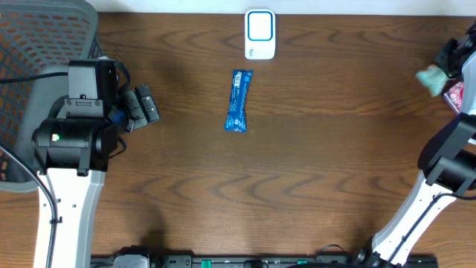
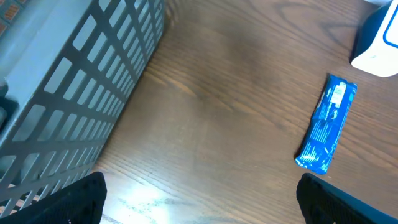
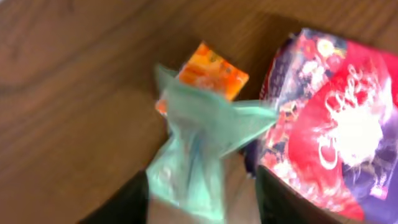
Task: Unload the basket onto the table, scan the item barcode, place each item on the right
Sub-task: 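Carry the tissue pack far right and set it down, then move the right gripper left and grasp the blue Oreo pack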
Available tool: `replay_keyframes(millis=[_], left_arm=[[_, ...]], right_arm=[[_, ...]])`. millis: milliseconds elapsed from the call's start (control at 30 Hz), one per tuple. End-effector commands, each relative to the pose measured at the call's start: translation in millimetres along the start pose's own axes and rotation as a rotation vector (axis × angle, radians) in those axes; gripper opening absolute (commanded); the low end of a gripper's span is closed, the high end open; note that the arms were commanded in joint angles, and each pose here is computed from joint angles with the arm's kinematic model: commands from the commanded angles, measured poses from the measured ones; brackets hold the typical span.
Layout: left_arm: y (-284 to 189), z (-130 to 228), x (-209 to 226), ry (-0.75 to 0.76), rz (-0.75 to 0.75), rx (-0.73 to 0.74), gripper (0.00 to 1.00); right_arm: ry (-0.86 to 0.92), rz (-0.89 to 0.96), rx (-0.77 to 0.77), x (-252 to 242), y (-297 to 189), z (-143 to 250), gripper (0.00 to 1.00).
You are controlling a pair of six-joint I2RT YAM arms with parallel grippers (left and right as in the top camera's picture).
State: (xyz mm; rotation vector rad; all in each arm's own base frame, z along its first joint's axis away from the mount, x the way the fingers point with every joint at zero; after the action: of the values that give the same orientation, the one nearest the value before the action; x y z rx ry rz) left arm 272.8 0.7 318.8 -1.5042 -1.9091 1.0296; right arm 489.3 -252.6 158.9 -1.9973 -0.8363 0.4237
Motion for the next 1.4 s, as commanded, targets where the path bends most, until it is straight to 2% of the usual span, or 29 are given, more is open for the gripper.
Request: replay_keyframes(millis=[0,33,67,233,367,500,633,867,933,1067,1200,1367], left_arm=[[-1.7,-2.5,1.5,0.01,-0.009,-0.008,0.98],[-1.7,-2.4,1.5,0.01,-0.009,-0.007,0.98],[-1.7,-2.4,1.5,0.01,-0.009,-0.007,0.98],[-1.7,-2.5,1.5,0.01,-0.009,-0.008,0.98],[-1.7,-2.5,1.5,0.01,-0.009,-0.008,0.98],[-1.7,-2.4,1.5,0.01,-0.009,-0.007,0.98],[-1.7,-2.4,1.5,0.01,-0.009,-0.007,0.98],[-1.7,-2.5,1.5,0.01,-0.009,-0.008,0.98],[-1.6,-2.3,1.6,0.01,-0.01,-0.007,0.98],[-1.7,-2.4,1.5,0.01,-0.009,-0.007,0.98],[-1.7,-2.5,1.5,0.01,-0.009,-0.008,0.98],[-1.7,-2.4,1.5,0.01,-0.009,-0.007,0.98]], right_arm=[[-0.005,0.033,0.024,-4.9,10.2,6.6,0.82],[0.01,0.032,0.023,-5.1,7.3,5.8,0.91],[0.024,0.032,0.023,-5.6,3.5,5.2,0.95],[0.059,-0.037,-0.001,2.6,-38.9,-4.1,0.95],[0.029,-0.266,-0.019,38.6,-95.1,-8.3,0.94],[-0.118,-0.566,0.02,89.1,-151.7,9.1,0.94],[-0.218,-0.728,0.165,134.2,-182.1,52.7,0.95],[-0.422,-0.752,0.431,211.8,-192.4,156.8,0.96],[-0.509,-0.756,0.504,241.6,-190.2,199.6,0.95],[-0.541,-0.743,0.599,270.1,-183.4,246.5,0.93],[-0.577,-0.81,0.703,297.6,-175.2,290.8,0.89],[-0.553,-0.753,0.804,314.2,-148.4,336.6,0.79]])
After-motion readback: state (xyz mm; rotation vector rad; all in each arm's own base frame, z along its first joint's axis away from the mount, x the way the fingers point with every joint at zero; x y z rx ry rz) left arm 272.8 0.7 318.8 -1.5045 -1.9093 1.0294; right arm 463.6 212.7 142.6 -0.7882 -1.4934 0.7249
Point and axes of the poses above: each gripper's point midway between its finger pads, its own y axis out along the fingers, its own x axis along the line the jaws close on, z = x × y, the point moved 6 cm from there along -y, back along the fingers, and after that the axes turned 4 degrees about y, right-handed, at the moved point
